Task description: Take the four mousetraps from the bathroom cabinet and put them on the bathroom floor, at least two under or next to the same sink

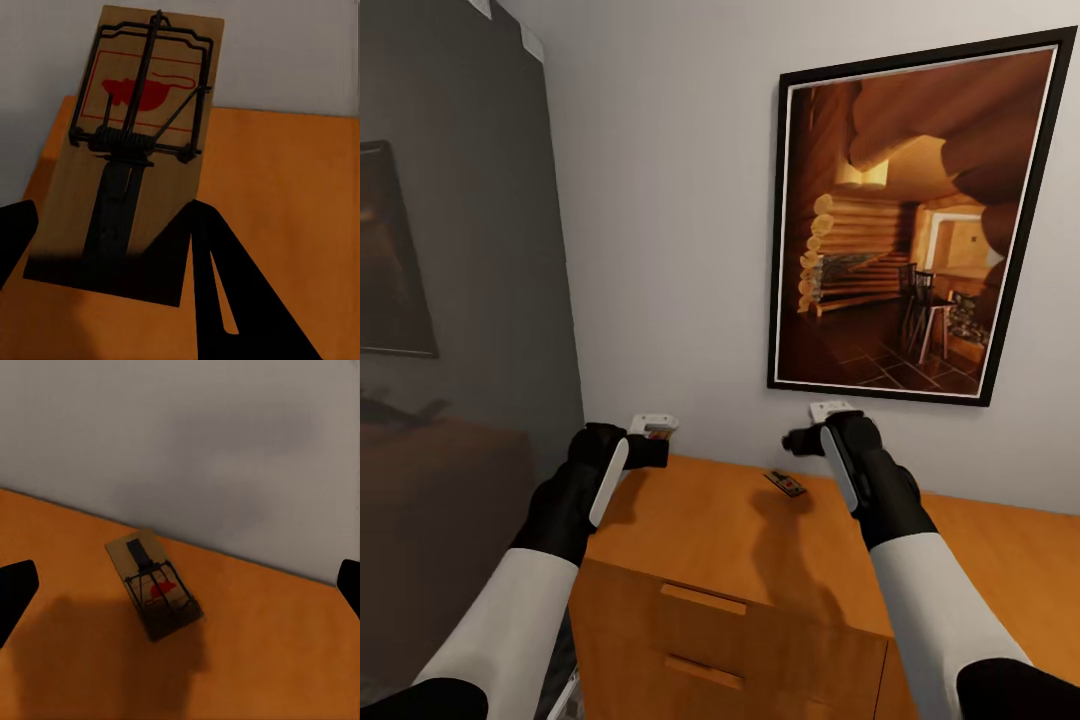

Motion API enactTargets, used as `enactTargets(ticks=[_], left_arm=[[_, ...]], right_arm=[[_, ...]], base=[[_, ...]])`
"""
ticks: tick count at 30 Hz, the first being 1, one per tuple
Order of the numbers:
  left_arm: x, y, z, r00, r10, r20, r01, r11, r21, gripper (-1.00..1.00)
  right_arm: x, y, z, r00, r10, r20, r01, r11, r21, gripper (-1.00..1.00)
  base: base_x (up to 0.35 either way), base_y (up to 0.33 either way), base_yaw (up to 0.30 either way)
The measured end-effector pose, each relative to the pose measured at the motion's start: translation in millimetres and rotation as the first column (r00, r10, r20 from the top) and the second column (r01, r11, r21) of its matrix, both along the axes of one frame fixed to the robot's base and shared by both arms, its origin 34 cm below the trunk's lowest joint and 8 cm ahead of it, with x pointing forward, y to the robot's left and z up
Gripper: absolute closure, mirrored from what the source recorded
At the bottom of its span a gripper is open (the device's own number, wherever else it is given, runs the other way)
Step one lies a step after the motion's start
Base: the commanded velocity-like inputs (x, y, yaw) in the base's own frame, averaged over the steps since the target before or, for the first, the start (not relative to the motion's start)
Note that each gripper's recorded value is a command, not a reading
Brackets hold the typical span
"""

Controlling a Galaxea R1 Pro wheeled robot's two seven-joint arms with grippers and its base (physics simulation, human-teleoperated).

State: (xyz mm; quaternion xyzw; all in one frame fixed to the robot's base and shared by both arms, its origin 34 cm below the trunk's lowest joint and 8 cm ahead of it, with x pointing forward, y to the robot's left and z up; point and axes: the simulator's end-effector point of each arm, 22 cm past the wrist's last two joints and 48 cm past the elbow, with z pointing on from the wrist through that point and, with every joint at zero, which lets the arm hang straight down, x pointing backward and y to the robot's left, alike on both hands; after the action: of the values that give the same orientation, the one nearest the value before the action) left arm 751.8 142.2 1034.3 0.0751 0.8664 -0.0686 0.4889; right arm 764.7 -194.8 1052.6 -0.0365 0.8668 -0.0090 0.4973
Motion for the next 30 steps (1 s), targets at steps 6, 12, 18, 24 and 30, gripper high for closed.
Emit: enactTargets(ticks=[6, 12, 18, 24, 30], left_arm=[[0, 0, 4, 1.0, -0.001, 0.009, 0.001, 1.0, -0.002, 1.0], [0, 0, 4, 1.0, -0.001, 0.01, 0.001, 1.0, -0.002, 1.0], [0, 0, 4, 1.0, -0.001, 0.009, 0.001, 1.0, -0.001, 1.0], [0, 0, 4, 1.0, -0.001, 0.01, 0.001, 1.0, -0.001, 1.0], [0, 0, 4, 1.0, -0.001, 0.009, 0.001, 1.0, -0.001, 1.0]], right_arm=[[33, 15, -12, 0.967, 0.073, -0.243, -0.069, 0.997, 0.024, -1.0], [31, 22, -17, 0.946, 0.107, -0.305, -0.094, 0.994, 0.056, -1.0], [24, 20, -35, 0.923, 0.101, -0.371, -0.088, 0.995, 0.053, -1.0], [20, 16, -47, 0.91, 0.091, -0.403, -0.081, 0.996, 0.043, -1.0], [19, 15, -50, 0.908, 0.088, -0.41, -0.079, 0.996, 0.039, -1.0]], base=[[0.0, 0.0, 0.0], [0.0, 0.0, 0.0], [0.0, 0.0, 0.0], [0.0, 0.0, 0.0], [0.0, 0.0, 0.0]])
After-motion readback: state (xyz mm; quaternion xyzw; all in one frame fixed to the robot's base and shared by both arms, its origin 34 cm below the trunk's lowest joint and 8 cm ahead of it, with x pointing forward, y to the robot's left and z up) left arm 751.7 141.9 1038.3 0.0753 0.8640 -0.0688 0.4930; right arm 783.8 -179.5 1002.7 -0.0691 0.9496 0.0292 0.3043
